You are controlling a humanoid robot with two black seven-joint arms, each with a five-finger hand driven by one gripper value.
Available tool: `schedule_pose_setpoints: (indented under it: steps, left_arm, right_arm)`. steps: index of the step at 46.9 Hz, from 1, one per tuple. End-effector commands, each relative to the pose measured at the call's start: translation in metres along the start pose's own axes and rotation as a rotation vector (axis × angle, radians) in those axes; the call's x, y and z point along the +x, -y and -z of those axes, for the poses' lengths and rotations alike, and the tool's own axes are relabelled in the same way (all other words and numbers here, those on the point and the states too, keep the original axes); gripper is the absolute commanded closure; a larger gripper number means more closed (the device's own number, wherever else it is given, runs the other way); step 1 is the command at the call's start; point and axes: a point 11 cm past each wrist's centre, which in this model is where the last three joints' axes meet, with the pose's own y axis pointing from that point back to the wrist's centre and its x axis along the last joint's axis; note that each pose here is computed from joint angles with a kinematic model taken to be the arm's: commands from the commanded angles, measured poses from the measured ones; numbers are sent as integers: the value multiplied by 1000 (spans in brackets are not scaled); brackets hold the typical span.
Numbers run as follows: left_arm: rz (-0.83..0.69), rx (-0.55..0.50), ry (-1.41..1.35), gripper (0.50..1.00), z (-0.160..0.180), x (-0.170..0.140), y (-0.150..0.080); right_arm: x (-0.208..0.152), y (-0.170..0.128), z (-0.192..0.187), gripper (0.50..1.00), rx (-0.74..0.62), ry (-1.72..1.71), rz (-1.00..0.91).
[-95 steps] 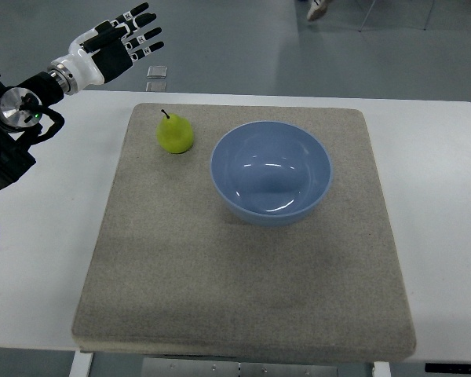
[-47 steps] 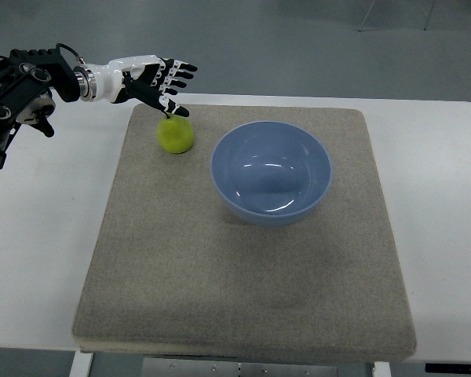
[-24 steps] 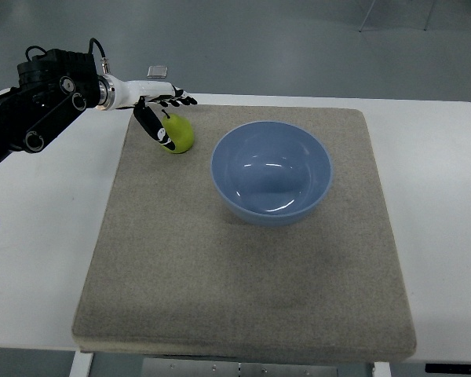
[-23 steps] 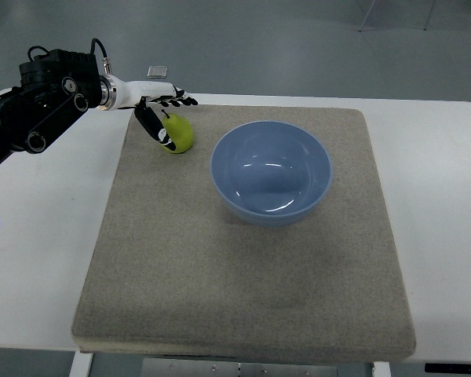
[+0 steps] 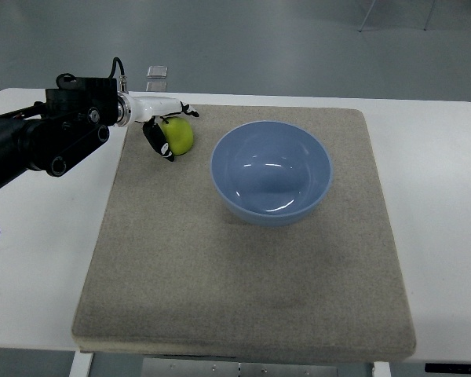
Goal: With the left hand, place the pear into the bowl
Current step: 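Close the left hand fingers around the green pear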
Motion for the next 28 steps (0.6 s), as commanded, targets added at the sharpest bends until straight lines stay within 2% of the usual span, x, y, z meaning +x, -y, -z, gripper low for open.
schedule_pose_setpoints:
  steps: [1,5,7,8,11,21,28]
  left_arm:
    - [0,2,2,636,1,0,0]
    - [0,2,3,754,1,0,0]
    - [-1,3,5,880,1,1,0]
    - [-1,5,7,919,1,1,0]
    - [-2,6,9,994,1,2,-1]
    - [-5,11,5,1000,4,3,-2]
    - [-35,6,4,1000,3,19,-7]
  right_arm:
    - [0,0,0,576,0,0,0]
    - [0,0,0,576,0,0,0]
    - [0,0,0,576,0,0,0]
    - [0,0,0,576,0,0,0]
    - [0,0,0,576,0,0,0]
    - [0,0,0,574,0,0,0]
    - [0,0,0,576,0,0,0]
